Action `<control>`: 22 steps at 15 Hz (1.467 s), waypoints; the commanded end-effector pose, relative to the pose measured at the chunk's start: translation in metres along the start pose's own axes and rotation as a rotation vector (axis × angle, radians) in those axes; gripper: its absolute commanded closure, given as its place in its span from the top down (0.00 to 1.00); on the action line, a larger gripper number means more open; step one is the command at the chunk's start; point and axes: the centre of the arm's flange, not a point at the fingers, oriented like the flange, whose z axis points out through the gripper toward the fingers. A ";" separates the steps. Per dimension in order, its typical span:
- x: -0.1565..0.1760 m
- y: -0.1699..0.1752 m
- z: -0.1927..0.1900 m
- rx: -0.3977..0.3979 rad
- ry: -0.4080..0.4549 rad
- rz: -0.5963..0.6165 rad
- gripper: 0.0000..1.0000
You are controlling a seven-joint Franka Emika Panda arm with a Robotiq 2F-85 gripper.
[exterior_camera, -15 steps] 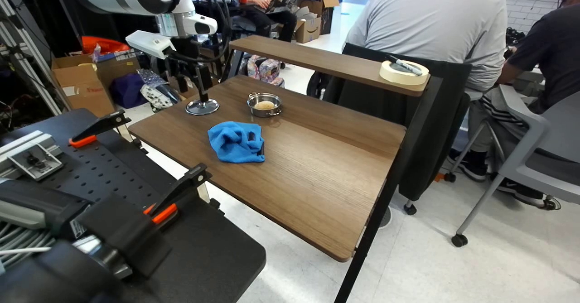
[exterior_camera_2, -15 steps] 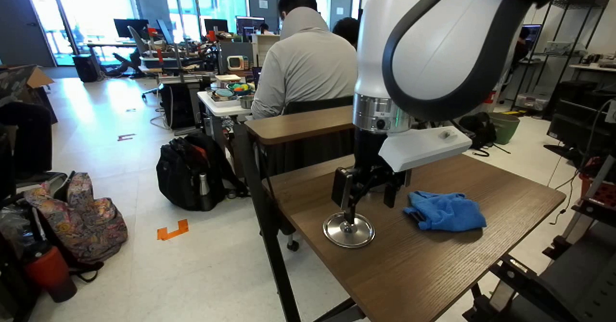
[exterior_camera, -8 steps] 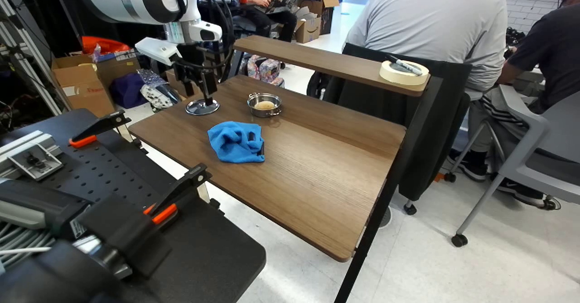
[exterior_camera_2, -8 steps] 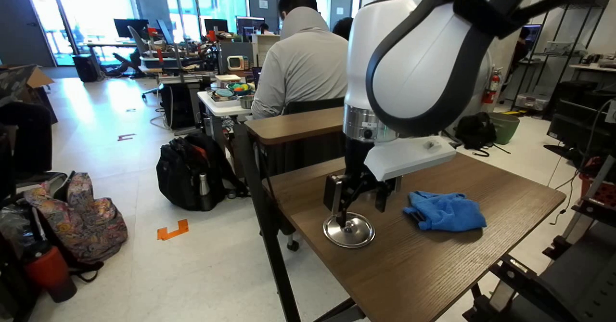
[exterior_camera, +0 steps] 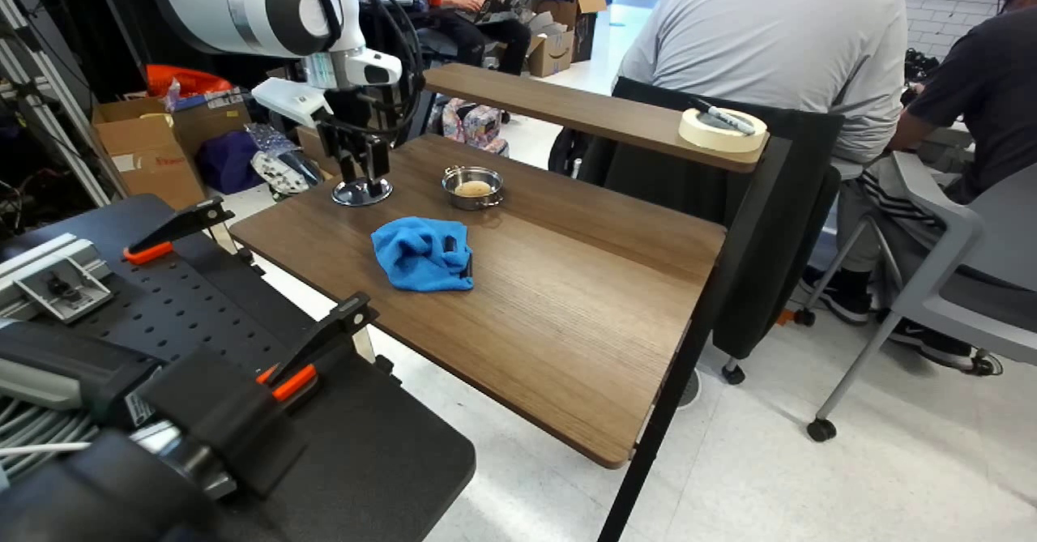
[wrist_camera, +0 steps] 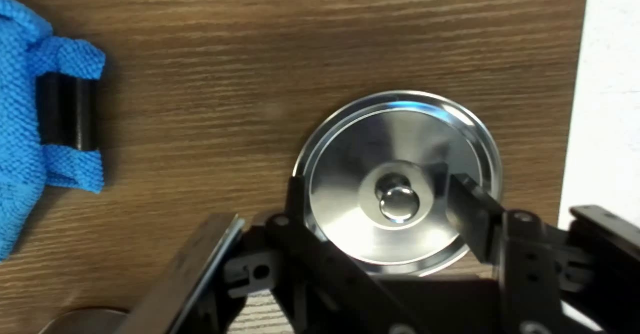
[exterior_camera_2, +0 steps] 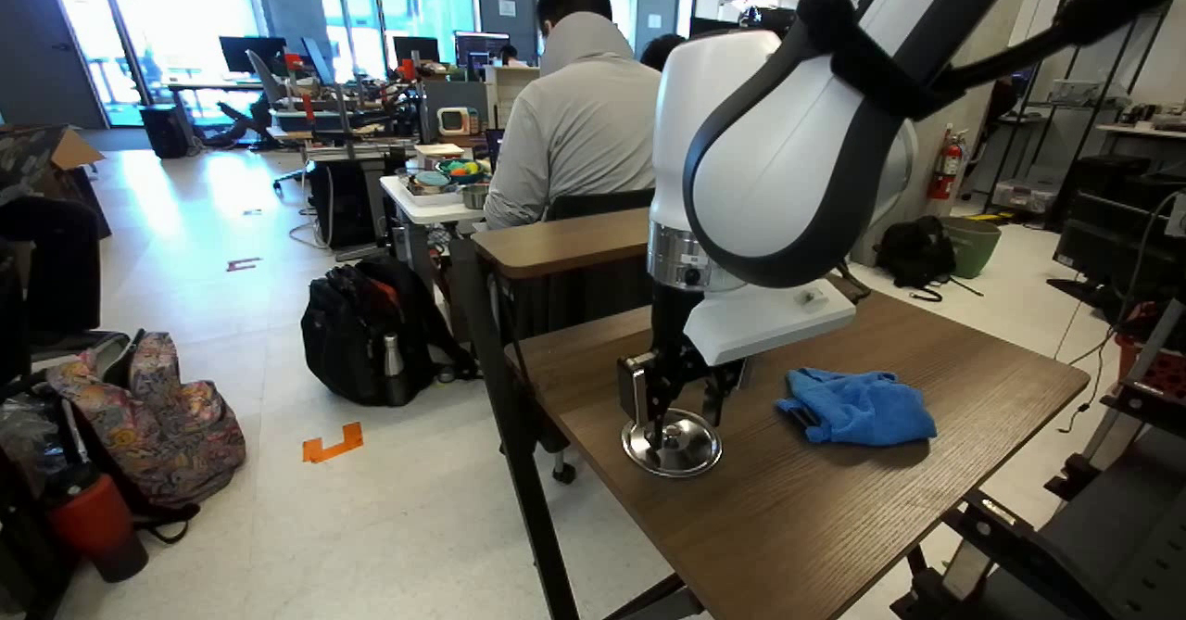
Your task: Put the silver lid on the silver pot
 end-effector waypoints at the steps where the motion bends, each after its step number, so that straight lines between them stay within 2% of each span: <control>1: 0.014 -0.009 0.006 0.004 -0.005 0.013 0.47; 3: 0.016 -0.011 0.005 0.007 -0.001 0.010 0.41; 7: 0.017 -0.014 0.002 0.006 0.011 0.007 0.10; 9: 0.016 -0.012 0.001 0.005 0.011 0.010 0.00; 10: 0.015 -0.010 -0.001 0.005 0.013 0.012 0.05; 16: 0.007 0.002 -0.022 -0.003 0.016 0.020 0.05; 22: 0.017 0.031 -0.070 0.013 0.067 0.076 0.05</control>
